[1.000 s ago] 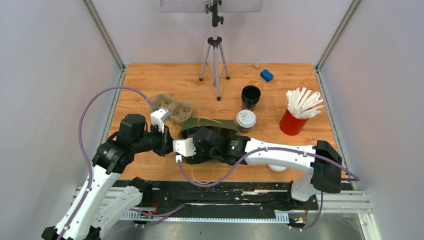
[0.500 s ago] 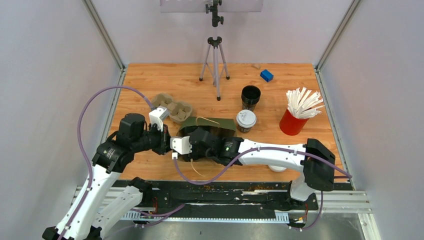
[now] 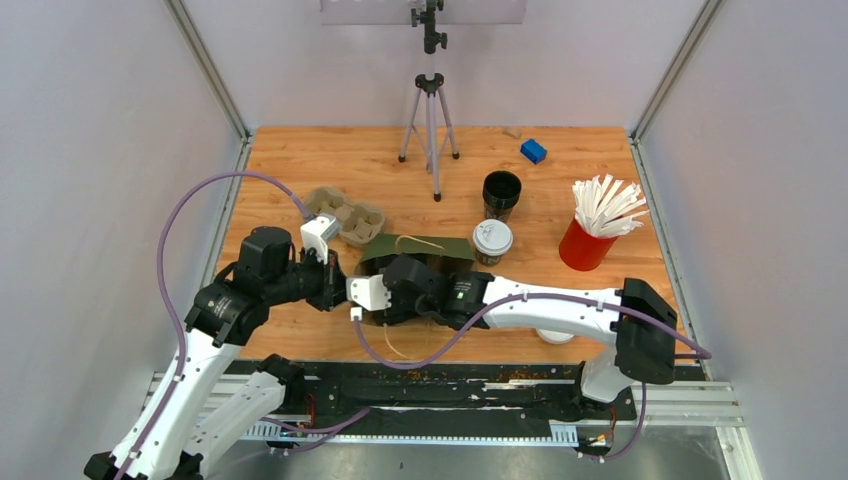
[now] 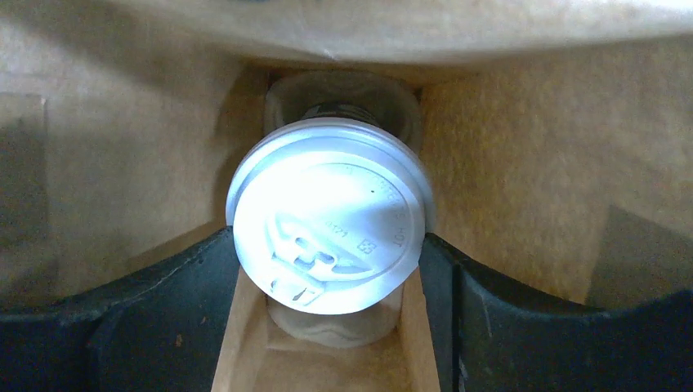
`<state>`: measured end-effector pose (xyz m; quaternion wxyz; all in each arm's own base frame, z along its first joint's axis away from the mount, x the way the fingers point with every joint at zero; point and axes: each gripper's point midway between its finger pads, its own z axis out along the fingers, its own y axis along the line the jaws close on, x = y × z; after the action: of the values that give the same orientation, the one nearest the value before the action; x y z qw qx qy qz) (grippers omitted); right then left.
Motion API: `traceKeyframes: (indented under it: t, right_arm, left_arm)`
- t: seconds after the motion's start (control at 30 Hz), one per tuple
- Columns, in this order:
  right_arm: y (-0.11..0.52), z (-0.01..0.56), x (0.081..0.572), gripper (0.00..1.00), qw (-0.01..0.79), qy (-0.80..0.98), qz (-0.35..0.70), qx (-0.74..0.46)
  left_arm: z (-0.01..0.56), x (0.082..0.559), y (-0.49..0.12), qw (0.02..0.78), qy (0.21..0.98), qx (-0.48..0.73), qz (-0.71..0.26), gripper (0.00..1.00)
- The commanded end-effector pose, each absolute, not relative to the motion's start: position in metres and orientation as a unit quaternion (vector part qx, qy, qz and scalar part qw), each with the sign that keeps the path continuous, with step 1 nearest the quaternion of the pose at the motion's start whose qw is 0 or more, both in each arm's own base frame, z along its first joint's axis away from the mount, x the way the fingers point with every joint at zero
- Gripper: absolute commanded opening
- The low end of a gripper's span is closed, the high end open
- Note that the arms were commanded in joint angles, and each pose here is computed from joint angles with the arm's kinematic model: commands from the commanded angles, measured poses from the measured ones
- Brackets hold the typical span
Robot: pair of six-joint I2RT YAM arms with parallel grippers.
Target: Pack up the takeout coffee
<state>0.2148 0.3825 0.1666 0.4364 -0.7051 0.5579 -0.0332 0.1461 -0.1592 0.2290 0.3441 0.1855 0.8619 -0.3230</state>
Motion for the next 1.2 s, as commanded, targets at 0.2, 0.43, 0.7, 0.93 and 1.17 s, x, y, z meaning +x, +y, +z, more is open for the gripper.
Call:
traceKeyframes:
  t: [0.2, 0.43, 0.7, 0.93, 1.17]
  right_arm:
    - [0.339, 0.202, 0.207, 0.74, 0.447, 0.525, -0.039, -0.723]
    - [0.324, 0.189, 0.21, 0.74, 0.419, 0.501, -0.065, -0.755]
    - [0.318, 0.178, 0.215, 0.74, 0.401, 0.498, -0.085, -0.764]
    - [0.307, 0.171, 0.218, 0.74, 0.382, 0.493, -0.104, -0.775]
    - [0.299, 0.161, 0.216, 0.73, 0.351, 0.487, -0.115, -0.792]
  left_arm:
    - [0.243, 0.144, -0.17, 0.364, 0.834, 0.213, -0.356, 0.0]
    - [0.242, 0.141, -0.175, 0.364, 0.825, 0.223, -0.37, 0.0]
    - [0.235, 0.134, -0.178, 0.353, 0.82, 0.24, -0.381, 0.0]
    - [0.234, 0.133, -0.178, 0.352, 0.818, 0.246, -0.382, 0.0]
    - [0.235, 0.133, -0.178, 0.354, 0.817, 0.247, -0.383, 0.0]
